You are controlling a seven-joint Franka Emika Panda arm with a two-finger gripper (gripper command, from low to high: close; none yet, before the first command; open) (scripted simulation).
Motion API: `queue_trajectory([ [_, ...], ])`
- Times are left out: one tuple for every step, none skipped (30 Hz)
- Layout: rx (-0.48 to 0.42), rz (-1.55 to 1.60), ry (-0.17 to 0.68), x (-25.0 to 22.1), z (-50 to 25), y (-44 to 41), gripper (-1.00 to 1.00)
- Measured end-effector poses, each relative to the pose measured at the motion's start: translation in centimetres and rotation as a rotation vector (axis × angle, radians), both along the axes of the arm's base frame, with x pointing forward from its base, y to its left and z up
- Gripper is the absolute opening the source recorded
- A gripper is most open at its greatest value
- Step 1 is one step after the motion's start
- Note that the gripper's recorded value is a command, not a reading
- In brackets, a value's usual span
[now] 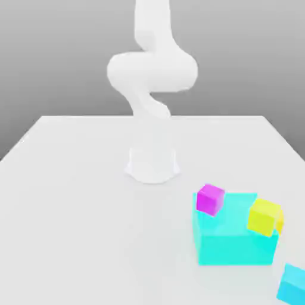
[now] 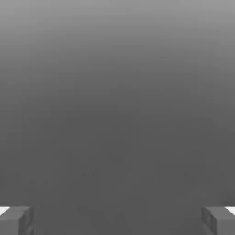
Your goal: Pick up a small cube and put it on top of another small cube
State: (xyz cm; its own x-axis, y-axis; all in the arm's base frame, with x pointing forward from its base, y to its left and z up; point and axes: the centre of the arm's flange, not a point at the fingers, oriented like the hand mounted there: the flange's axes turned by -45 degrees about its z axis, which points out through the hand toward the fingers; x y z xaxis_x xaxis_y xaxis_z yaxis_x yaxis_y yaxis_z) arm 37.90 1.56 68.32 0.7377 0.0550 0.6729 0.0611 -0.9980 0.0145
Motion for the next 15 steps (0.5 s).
queue_trajectory([
  [-0.012, 0.031, 0.026, 1.3, -1.3, 0.8, 0.00],
  [-0.023, 0.061, 0.051, 2.6, -2.5, 1.5, 0.00],
  [-0.034, 0.091, 0.075, 3.7, -3.8, 2.3, 0.00],
  [-0.046, 0.120, 0.099, 4.8, -5.1, 3.1, 0.00],
  [-0.057, 0.150, 0.122, 5.8, -6.5, 4.0, 0.00],
  [-0.069, 0.180, 0.145, 6.7, -7.9, 4.9, 0.00],
  [-0.081, 0.209, 0.168, 7.6, -9.3, 5.8, 0.00],
  [-0.092, 0.239, 0.191, 8.4, -10.7, 6.7, 0.00],
  [-0.104, 0.269, 0.213, 9.2, -12.2, 7.6, 0.00],
  [-0.117, 0.299, 0.236, 9.9, -13.8, 8.6, 0.00],
  [-0.129, 0.330, 0.258, 10.5, -15.3, 9.6, 0.00],
  [-0.141, 0.360, 0.280, 11.1, -16.9, 10.5, 0.00],
  [-0.154, 0.391, 0.302, 11.6, -18.5, 11.5, 0.00],
  [-0.167, 0.421, 0.324, 12.0, -20.2, 12.5, 0.00],
  [-0.179, 0.452, 0.346, 12.3, -21.8, 13.5, 0.00],
])
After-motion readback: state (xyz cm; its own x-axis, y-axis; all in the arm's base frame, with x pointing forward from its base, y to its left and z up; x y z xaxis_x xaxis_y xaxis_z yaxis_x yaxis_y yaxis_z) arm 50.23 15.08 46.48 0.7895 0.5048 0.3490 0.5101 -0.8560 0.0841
